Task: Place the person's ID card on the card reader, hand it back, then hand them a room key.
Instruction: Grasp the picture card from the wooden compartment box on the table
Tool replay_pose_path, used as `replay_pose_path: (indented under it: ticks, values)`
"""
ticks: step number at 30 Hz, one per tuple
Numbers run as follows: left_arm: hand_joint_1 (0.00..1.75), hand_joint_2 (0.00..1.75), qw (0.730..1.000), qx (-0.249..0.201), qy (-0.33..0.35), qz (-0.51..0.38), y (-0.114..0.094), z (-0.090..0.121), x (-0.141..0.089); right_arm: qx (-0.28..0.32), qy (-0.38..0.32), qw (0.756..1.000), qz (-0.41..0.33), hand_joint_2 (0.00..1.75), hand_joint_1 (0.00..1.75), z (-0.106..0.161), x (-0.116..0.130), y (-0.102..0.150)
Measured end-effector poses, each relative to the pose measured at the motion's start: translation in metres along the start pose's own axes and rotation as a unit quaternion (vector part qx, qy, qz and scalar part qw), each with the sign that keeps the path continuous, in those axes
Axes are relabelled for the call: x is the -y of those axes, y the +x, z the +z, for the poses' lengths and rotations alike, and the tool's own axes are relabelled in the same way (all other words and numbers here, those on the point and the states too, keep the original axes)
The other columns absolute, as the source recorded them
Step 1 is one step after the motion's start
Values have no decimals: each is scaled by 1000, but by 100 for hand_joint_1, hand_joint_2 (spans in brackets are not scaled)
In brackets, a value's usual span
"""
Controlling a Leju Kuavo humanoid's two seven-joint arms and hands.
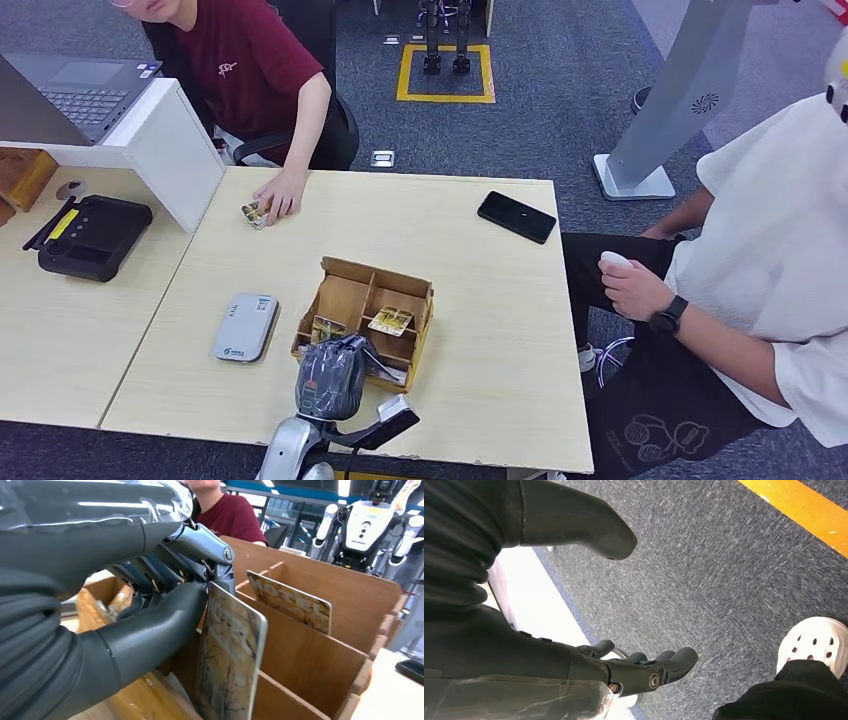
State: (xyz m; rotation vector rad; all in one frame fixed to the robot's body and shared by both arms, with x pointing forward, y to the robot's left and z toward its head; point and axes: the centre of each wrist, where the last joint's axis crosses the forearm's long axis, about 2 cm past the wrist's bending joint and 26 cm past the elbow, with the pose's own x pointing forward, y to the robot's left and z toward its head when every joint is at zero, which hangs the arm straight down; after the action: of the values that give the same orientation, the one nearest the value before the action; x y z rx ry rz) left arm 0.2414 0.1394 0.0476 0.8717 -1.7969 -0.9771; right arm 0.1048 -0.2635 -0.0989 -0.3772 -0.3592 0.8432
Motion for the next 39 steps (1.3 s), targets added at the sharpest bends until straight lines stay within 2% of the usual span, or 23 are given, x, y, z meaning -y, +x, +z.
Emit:
replay_pose_path:
  ticks: [19, 30, 35, 36, 37, 39]
  values:
    - [175, 175, 1000, 5, -1, 15, 0, 2, 2, 0, -2, 1000, -2, 175, 0, 0, 1, 0]
    - [175, 175, 999, 1, 20, 40, 1, 2, -3, 0, -4, 1000, -7, 175, 0, 0, 1, 0]
    - [168, 175, 999, -2, 23, 44, 1, 3, -4, 0, -4, 1000, -7, 175, 0, 0, 1, 0]
    - [164, 175, 999, -4, 23, 46, 2, 3, -4, 0, -4, 1000, -8, 175, 0, 0, 1, 0]
    - [151, 175, 999, -6, 23, 47, 2, 3, -4, 0, -4, 1000, -8, 175, 0, 0, 1, 0]
    - [72, 175, 998, -7, 22, 50, 3, 4, -3, 0, -4, 1000, -9, 175, 0, 0, 1, 0]
